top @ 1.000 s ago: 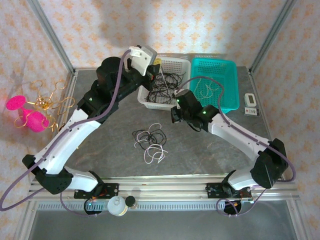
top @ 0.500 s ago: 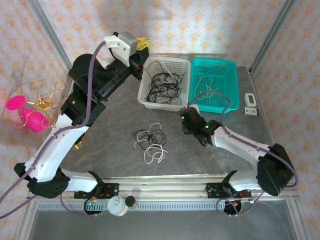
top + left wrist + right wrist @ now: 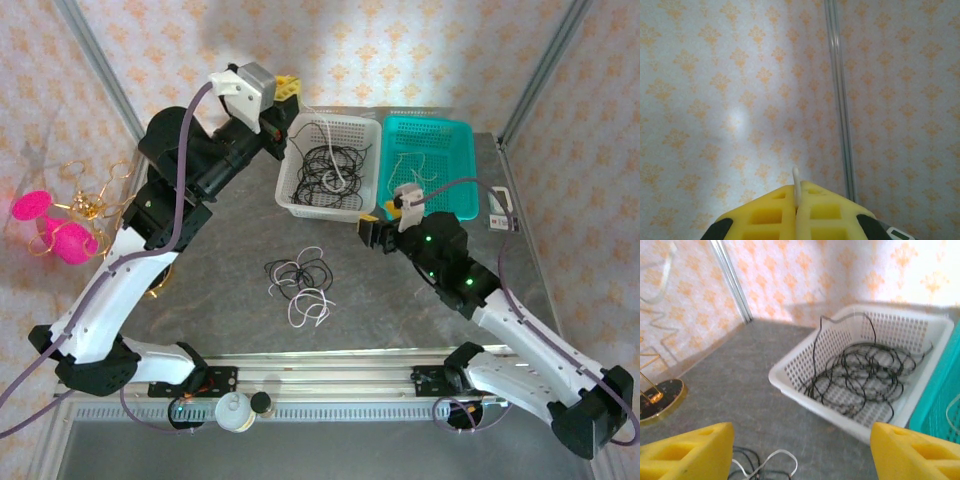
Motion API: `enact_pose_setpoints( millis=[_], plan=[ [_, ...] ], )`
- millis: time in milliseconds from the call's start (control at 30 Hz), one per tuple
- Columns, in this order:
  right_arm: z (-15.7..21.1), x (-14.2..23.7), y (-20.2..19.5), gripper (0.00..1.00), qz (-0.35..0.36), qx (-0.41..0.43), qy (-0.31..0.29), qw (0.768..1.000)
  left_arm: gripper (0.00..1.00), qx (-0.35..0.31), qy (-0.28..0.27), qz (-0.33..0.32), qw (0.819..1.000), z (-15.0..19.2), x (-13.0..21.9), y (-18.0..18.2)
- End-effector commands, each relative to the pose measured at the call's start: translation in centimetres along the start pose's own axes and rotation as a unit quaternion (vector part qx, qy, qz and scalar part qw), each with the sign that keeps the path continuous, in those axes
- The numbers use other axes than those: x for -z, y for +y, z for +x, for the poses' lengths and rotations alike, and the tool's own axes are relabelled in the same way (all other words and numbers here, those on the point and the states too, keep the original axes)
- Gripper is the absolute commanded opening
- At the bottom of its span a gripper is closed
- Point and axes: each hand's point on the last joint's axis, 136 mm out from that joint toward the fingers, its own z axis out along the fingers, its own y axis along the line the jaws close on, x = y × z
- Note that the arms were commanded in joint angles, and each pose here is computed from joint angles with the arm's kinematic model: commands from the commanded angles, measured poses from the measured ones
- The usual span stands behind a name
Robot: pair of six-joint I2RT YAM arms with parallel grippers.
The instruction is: Untangle the cables
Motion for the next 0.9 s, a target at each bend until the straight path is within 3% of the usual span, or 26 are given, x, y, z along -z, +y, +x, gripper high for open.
enact_pose_setpoints(
  millis=[0, 200, 400, 600, 733, 867],
  plan=[
    [-3.3, 0.3, 1.7, 0.7, -0.062, 0.072, -0.053, 0.994, 0.0, 0.009, 0.007, 0.02, 1.0, 0.5, 0.2, -0.6],
    [-7.5, 0.3, 4.7, 0.71, -0.176, 0.133, -0.079, 0.972, 0.0, 0.02, 0.035, 0.048, 0.998, 2.9, -0.2, -1.8],
    [-10.3, -1.5, 2.5, 0.71, -0.162, 0.154, -0.04, 0.974, 0.0, 0.043, 0.056, 0.072, 0.995, 5.2, -1.0, -3.1],
    [-9.1, -1.9, 2.0, 0.76, -0.173, 0.183, 0.014, 0.968, 0.0, 0.043, 0.097, 0.095, 0.99, 8.4, -1.2, -4.4],
    [-9.6, -2.2, 1.5, 0.78, -0.164, 0.196, 0.006, 0.967, 0.0, 0.04, 0.111, 0.105, 0.987, 9.3, -1.1, -4.9],
    [-9.9, -3.2, 2.9, 0.79, -0.22, 0.191, 0.006, 0.957, 0.0, 0.04, 0.122, 0.115, 0.985, 10.0, -1.1, -5.5]
  ],
)
